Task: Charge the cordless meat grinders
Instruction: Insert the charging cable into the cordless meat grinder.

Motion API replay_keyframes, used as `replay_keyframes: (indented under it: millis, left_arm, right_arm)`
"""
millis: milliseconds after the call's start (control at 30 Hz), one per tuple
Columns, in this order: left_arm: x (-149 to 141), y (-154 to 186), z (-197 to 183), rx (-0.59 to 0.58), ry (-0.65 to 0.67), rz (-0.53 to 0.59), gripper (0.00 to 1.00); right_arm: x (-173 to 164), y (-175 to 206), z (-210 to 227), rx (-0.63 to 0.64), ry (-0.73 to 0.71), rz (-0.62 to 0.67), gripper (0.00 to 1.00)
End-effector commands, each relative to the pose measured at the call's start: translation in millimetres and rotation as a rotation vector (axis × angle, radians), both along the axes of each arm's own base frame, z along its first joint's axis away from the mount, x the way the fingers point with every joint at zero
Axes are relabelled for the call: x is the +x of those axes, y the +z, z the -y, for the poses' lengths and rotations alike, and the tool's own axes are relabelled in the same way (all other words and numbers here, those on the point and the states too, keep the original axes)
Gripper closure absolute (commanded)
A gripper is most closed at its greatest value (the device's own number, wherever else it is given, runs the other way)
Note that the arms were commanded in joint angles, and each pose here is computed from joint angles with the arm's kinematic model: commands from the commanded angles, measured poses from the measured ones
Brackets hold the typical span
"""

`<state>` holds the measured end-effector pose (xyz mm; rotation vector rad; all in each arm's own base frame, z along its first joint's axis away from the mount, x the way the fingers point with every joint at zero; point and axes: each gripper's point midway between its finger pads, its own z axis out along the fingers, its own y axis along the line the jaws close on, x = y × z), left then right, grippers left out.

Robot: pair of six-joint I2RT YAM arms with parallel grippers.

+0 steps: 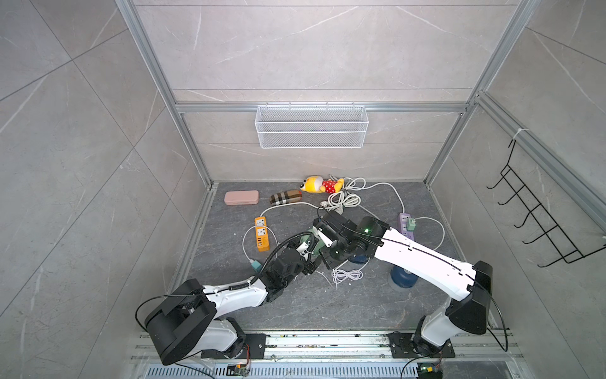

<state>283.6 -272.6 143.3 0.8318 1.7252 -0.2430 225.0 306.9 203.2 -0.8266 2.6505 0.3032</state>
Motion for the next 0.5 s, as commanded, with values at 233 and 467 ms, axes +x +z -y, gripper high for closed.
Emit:
replay_keyframes:
  millis: [233, 467]
  left_arm:
    - [0.4, 43.7, 18.2, -0.058, -0.069, 0.080, 0.43]
    - [-5.2, 40.2, 22.3, -0.023, -0.089, 0.087, 0.44]
  right_arm:
    - [9.7, 4.8, -0.6, -0.036, -0.006, 0.043, 1.00]
    - [13.5, 4.2, -1.7, -0.043, -0.018, 0.055, 1.00]
